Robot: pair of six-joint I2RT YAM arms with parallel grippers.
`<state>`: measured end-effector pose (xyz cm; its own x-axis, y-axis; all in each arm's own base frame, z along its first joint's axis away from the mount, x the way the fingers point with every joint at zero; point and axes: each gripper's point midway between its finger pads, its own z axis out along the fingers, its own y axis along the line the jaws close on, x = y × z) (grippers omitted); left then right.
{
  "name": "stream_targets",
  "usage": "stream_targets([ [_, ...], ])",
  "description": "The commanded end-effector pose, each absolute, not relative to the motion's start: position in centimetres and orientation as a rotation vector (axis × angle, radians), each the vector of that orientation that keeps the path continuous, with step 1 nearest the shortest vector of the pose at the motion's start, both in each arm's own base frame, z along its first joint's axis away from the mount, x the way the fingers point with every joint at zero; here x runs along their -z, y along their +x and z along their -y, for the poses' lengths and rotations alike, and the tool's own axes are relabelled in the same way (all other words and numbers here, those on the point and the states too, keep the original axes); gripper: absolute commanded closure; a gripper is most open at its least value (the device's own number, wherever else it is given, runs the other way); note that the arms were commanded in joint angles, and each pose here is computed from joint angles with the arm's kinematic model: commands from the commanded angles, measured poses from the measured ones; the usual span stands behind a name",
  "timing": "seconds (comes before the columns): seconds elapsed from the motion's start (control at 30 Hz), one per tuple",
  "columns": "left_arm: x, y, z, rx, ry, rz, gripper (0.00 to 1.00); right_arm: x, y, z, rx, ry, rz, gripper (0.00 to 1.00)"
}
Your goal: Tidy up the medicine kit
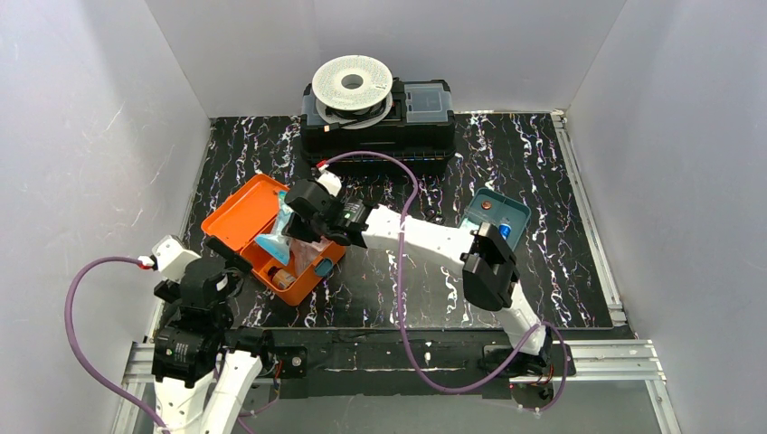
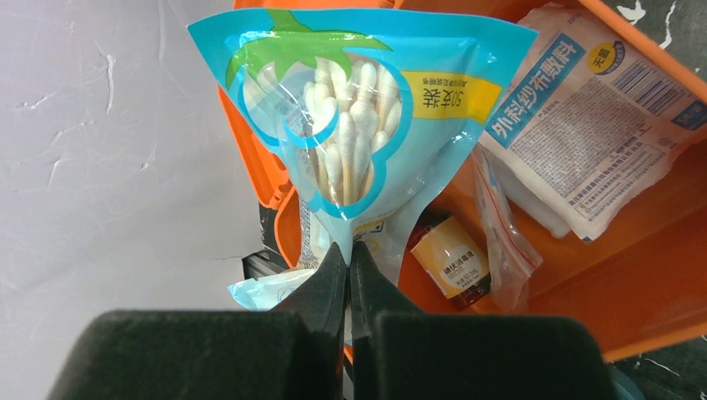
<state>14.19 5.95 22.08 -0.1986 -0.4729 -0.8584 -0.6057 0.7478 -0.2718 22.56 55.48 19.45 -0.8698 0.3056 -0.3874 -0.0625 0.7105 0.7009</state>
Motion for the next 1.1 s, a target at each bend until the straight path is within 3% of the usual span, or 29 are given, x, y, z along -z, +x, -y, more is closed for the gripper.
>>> stream_targets([
  [0.0, -21.8, 13.3, -7.4, -0.239, -0.878, -1.813, 0.01, -19.7, 23.0, -56.2, -1.045, 0.288, -2.442, 0.99],
  [0.2, -21.8, 12.9, -7.4, -0.232, -0.878, -1.807, 0.01, -17.3, 23.1, -55.5, -1.012, 0.361, -2.497, 0.99],
  [0.33, -21.8, 12.8, -7.5, -0.235, -0.883, -1.801, 0.00, -16.5, 23.1, -55.1, -1.013, 0.368, -2.527, 0.90],
  [0.43, -21.8, 12.8, -7.5, -0.234, -0.885, -1.801, 0.00, -15.9, 22.9, -54.9, -0.997, 0.362, -2.550, 0.70],
  [0.6, -21.8, 12.9, -7.5, -0.235, -0.882, -1.806, 0.01, -16.3, 22.8, -54.8, -1.001, 0.320, -2.542, 0.47],
  [1.07, -21.5, 13.6, -6.6, -0.199, -0.837, -1.844, 0.00, -24.9, 24.2, -49.4, -0.923, 0.010, -2.312, 0.45],
])
